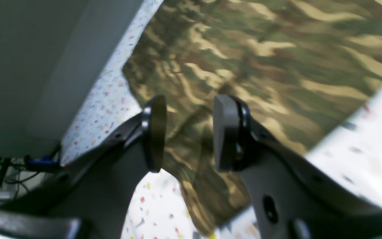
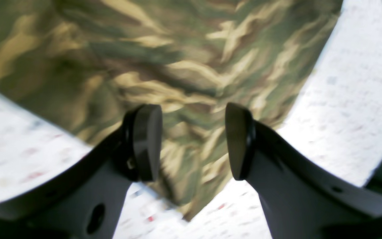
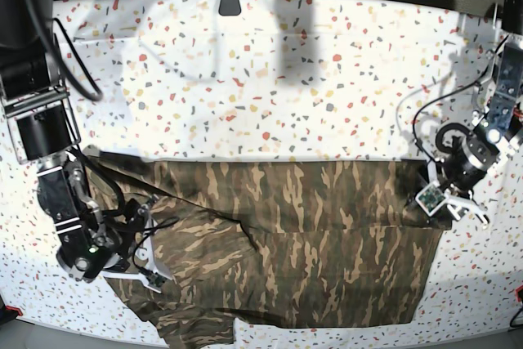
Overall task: Fold the T-shirt properly
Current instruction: 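Release the sleeve with the right gripper and raise it, then move both grippers to the shirt's edge and grasp it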
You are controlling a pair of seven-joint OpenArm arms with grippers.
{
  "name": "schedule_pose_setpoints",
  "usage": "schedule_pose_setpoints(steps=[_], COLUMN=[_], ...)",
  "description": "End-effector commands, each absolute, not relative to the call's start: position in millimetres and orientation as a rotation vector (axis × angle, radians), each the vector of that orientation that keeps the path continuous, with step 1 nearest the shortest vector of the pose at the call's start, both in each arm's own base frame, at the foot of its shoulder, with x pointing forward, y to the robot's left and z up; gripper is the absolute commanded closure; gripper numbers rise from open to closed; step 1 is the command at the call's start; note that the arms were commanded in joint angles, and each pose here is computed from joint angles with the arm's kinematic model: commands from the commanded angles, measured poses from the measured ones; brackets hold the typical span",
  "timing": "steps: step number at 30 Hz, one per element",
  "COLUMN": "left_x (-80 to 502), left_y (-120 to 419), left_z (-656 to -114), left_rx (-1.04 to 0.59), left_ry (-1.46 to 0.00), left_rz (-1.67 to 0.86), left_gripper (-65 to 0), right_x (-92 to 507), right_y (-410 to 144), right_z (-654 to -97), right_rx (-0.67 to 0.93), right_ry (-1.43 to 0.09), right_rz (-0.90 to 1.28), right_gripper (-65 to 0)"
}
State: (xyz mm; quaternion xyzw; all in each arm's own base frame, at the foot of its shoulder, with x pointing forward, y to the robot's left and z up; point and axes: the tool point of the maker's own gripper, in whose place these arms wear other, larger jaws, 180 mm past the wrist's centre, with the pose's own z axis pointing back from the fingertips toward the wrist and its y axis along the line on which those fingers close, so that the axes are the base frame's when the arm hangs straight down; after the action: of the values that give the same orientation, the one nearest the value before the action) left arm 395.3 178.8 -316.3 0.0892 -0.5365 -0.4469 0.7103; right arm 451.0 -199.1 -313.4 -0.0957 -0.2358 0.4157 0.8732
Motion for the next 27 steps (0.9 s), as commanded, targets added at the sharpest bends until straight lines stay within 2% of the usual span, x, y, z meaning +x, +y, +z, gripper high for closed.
schedule_pose_setpoints(steps=[1,4,7,10,13,18,21,24,27], left_x=[396.9,377.4,363.7,358.5,356.9,354.0,352.6,352.7,352.6], left_y=[185.0,187.8,187.9,194.8,208.9,226.6,224.6,220.0,220.5], left_z=[-305.8,-329.2,-344.4,-353.5,-356.0,-354.4,-356.0,-354.9,-354.9], left_rx=[0.22,0.195,0.176,0.235,0.274,0.309,0.302,0.287,0.288], left_ry=[-1.216,-1.156,-1.119,-1.071,-1.024,-0.99,-0.993,-1.01,-1.009], left_rz=[-0.993,-0.998,-0.999,-1.059,-1.068,-1.09,-1.088,-1.091,-1.092], left_gripper=[-22.1,-22.1,-22.2,-24.1,-27.8,-29.3,-29.3,-29.3,-29.2], right_x=[453.5,418.1,386.2,357.6,337.3,320.0,329.7,338.7,337.4], right_y=[-199.7,-190.4,-186.2,-191.1,-203.5,-206.1,-203.2,-198.5,-197.7], right_z=[-293.2,-298.0,-303.0,-314.3,-325.8,-325.8,-315.4,-312.1,-320.3], right_rx=[-0.193,-0.103,-0.077,-0.091,-0.186,-0.359,-0.438,-0.399,-0.308], right_ry=[-0.522,-0.446,-0.405,-0.372,-0.357,-0.467,-0.586,-0.667,-0.673], right_rz=[0.866,0.896,0.955,1.005,1.063,1.227,1.189,1.098,0.979], right_gripper=[-28.8,-28.8,-28.8,-28.8,-28.8,-28.8,-28.8,-28.8,-28.8])
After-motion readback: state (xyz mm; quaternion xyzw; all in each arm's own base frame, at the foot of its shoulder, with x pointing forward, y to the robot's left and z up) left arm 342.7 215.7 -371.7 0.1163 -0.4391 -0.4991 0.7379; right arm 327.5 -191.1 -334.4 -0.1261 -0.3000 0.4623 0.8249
